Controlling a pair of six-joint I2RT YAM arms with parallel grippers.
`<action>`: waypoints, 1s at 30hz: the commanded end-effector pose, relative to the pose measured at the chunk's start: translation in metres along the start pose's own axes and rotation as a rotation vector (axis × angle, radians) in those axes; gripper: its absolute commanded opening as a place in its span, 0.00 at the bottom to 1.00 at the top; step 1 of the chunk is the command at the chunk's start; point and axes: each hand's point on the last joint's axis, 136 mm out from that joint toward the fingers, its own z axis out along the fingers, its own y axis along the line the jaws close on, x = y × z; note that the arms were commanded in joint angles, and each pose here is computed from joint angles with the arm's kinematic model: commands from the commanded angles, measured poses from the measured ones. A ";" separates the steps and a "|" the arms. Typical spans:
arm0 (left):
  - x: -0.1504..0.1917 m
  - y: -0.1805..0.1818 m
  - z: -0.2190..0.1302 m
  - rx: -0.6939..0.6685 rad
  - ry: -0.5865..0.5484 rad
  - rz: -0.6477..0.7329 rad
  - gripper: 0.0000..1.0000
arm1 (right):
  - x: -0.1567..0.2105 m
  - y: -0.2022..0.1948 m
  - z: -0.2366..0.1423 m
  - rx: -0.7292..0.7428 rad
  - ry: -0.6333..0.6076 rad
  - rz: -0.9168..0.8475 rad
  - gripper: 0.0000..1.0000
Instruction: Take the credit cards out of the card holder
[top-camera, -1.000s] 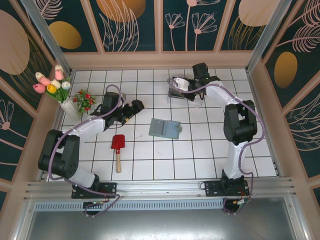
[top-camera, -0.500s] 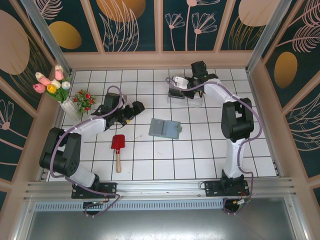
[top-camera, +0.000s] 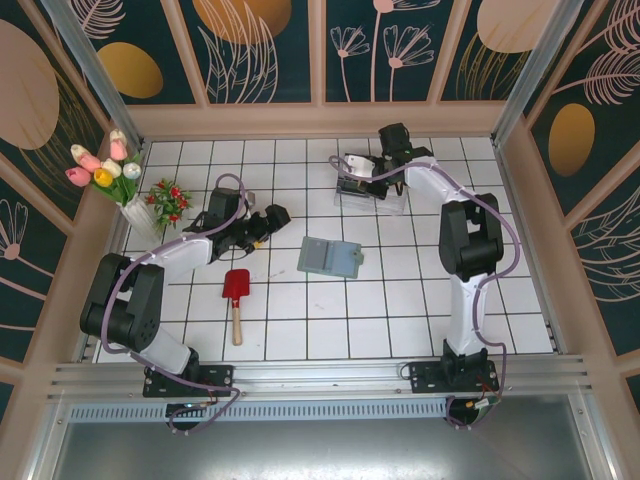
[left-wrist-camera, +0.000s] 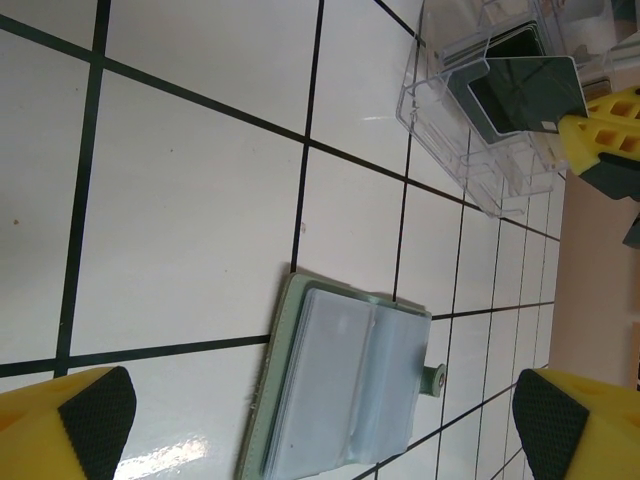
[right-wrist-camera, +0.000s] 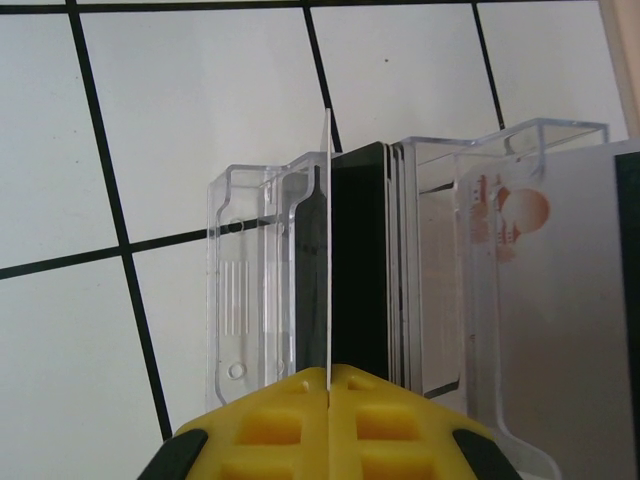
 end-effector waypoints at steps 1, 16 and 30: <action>0.001 0.001 0.003 0.018 0.006 -0.004 0.99 | 0.001 0.000 0.005 -0.009 0.017 -0.008 0.02; 0.003 0.002 0.004 0.026 0.010 -0.003 0.99 | -0.002 -0.019 -0.002 0.057 0.027 0.032 0.18; 0.007 0.004 -0.002 0.007 0.004 0.016 0.99 | -0.052 -0.040 -0.069 0.204 -0.175 0.295 0.20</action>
